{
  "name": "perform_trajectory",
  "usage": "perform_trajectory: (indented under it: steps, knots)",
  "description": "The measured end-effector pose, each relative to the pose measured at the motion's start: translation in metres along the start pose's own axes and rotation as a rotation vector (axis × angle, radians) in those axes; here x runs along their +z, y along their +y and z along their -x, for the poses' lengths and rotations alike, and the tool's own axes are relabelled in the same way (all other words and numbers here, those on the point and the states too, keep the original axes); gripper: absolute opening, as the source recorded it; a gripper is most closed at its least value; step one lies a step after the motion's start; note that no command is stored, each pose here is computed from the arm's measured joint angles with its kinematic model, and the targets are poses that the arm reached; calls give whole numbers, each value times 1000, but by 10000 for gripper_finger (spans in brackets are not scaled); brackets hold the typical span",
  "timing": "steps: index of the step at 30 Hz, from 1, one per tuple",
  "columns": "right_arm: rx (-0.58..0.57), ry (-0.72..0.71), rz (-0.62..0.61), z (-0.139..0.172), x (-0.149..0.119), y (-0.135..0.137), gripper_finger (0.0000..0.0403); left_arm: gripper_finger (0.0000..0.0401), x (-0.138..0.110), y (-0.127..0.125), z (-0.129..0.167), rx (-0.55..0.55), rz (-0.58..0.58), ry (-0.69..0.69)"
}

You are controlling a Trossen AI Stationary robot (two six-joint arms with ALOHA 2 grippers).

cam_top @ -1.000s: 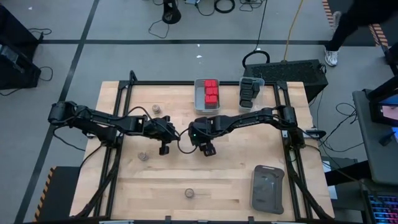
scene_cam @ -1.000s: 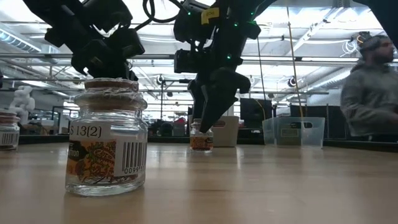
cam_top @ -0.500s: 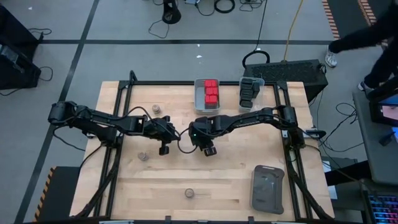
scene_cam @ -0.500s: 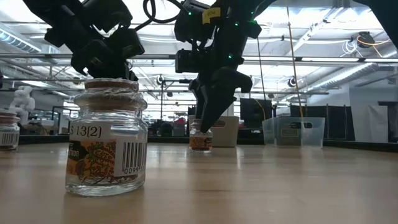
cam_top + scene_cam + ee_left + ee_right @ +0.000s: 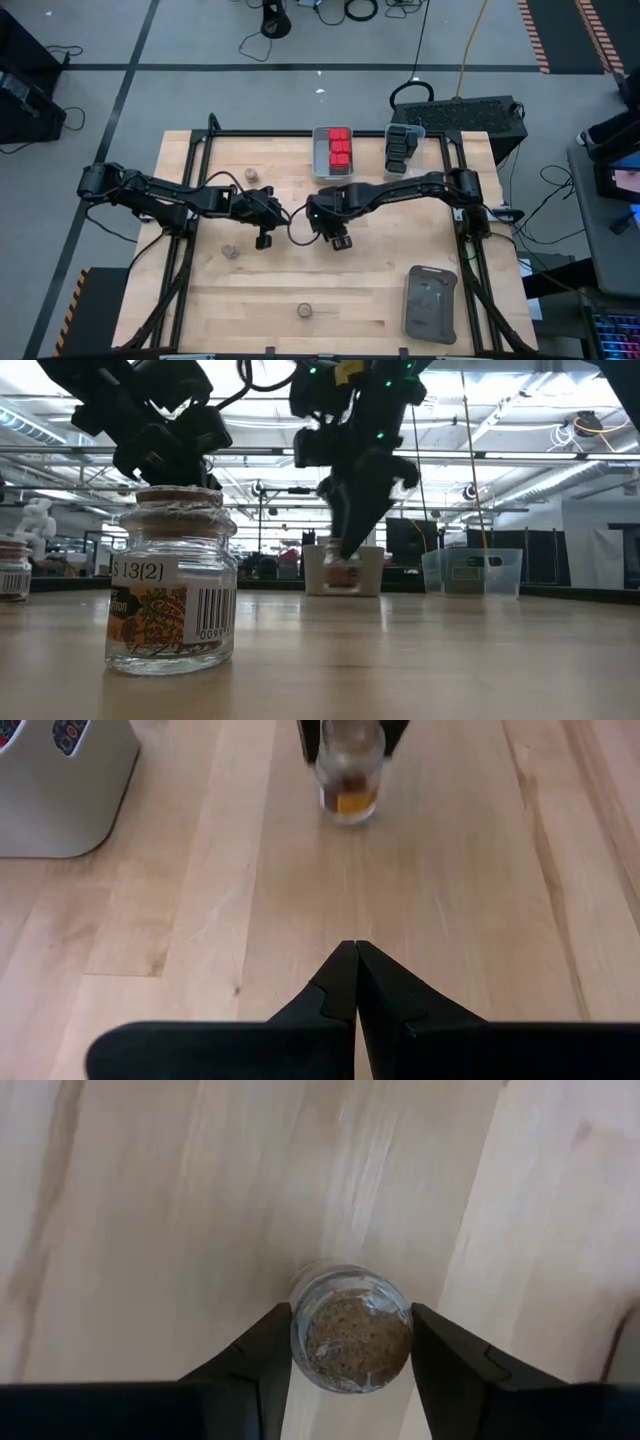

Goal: Sort spices by type
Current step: Put the brown seasoning bottle into the black bin

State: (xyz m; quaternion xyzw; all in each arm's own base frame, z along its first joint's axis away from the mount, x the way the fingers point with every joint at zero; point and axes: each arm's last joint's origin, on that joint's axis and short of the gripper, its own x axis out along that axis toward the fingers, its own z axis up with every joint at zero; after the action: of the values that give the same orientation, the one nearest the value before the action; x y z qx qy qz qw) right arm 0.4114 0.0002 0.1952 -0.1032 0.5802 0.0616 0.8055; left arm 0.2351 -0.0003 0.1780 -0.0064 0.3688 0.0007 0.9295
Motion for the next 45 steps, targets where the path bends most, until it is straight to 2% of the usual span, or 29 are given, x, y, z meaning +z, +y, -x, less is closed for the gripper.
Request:
perform_trajectory:
  steps: [10,17,21,31,39,45]
  knots:
    - [3,-22,-77,53,-6,13,154,9,4,-7,1,-111,-41,-18]
    - [16,-94,-118,96,-11,33,156,9,26,-18,4,-171,-129,-243]
    - [31,-94,-153,115,-17,47,156,9,30,-23,6,-205,-145,-291]
    - [25,8,-212,126,-29,93,157,9,28,-23,6,-205,-145,-278]
    - [35,105,-303,133,-43,140,157,9,28,-23,6,-203,-145,-278]
    - [-42,179,-402,141,-62,178,157,9,28,-23,6,-203,-145,-278]
